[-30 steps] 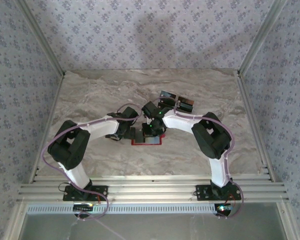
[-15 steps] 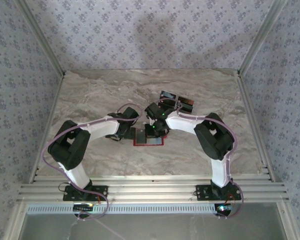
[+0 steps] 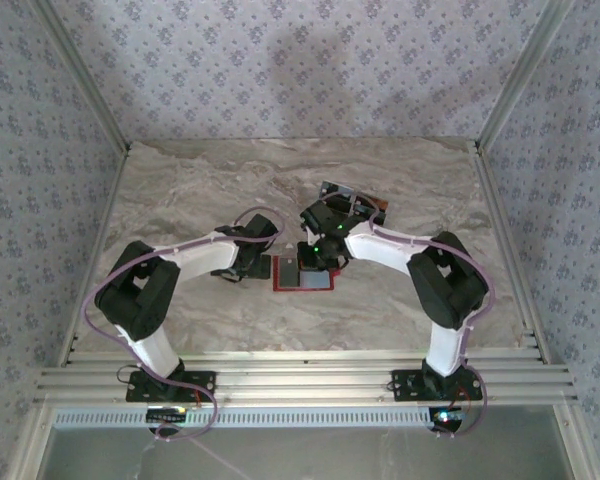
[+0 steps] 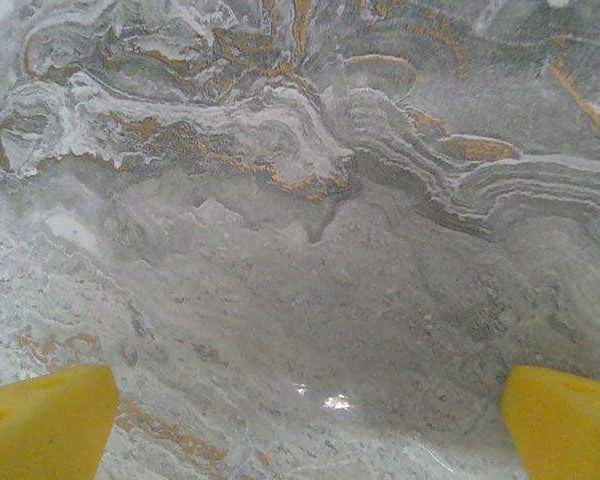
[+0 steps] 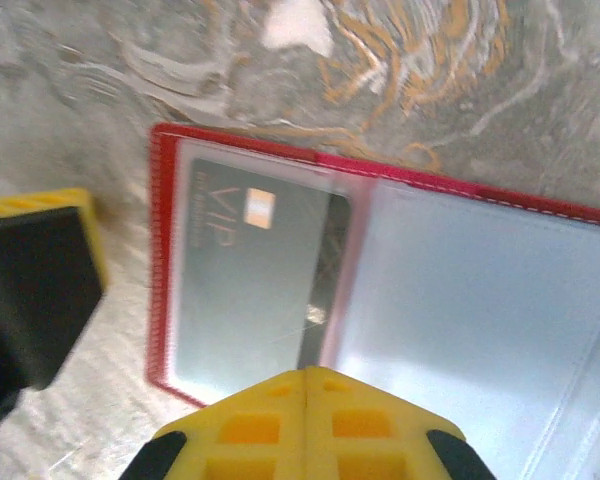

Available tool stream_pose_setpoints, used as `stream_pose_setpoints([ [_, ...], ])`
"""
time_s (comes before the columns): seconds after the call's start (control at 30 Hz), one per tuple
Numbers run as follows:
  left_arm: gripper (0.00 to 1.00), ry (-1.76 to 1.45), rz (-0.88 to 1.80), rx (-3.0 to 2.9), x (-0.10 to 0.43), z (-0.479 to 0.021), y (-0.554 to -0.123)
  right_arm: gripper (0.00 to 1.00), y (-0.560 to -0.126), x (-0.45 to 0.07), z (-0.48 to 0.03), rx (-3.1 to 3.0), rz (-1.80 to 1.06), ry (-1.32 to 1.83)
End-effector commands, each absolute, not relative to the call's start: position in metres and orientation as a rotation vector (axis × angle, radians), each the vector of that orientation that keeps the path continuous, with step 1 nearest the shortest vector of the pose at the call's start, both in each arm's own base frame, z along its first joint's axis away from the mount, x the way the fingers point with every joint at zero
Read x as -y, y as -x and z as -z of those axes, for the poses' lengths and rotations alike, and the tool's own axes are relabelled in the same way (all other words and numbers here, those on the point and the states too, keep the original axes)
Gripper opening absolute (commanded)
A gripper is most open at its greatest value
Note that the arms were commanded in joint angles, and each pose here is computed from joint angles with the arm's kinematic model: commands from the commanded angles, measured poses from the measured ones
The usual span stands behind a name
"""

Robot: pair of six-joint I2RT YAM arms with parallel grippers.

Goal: Put the credit cards into the card holder

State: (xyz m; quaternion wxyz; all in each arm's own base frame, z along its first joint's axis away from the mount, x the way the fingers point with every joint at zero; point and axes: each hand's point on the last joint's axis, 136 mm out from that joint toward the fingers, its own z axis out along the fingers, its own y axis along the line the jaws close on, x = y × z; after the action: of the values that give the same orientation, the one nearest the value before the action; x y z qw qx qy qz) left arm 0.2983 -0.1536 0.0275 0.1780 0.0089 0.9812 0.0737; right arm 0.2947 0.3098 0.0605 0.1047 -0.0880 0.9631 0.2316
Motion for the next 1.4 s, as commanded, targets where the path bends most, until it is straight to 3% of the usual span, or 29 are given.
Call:
stream_pose_setpoints([
  [0.0, 1.0, -0.048, -0.177, -2.795, 0.157, -0.03, -0.29, 0.03, -0.296, -0.306, -0.072, -2.818, -0.687, 0.237],
  [0.73, 1.0, -0.062, -0.171, -2.822, 0.163, -0.016, -0.289, 0.02, -0.283, -0.311, -0.027, -2.912, -0.671, 0.237],
  [1.37, 1.0, -0.076, -0.176, -2.843, 0.168, -0.003, -0.287, 0.02, -0.281, -0.319, -0.018, -2.935, -0.699, 0.245],
])
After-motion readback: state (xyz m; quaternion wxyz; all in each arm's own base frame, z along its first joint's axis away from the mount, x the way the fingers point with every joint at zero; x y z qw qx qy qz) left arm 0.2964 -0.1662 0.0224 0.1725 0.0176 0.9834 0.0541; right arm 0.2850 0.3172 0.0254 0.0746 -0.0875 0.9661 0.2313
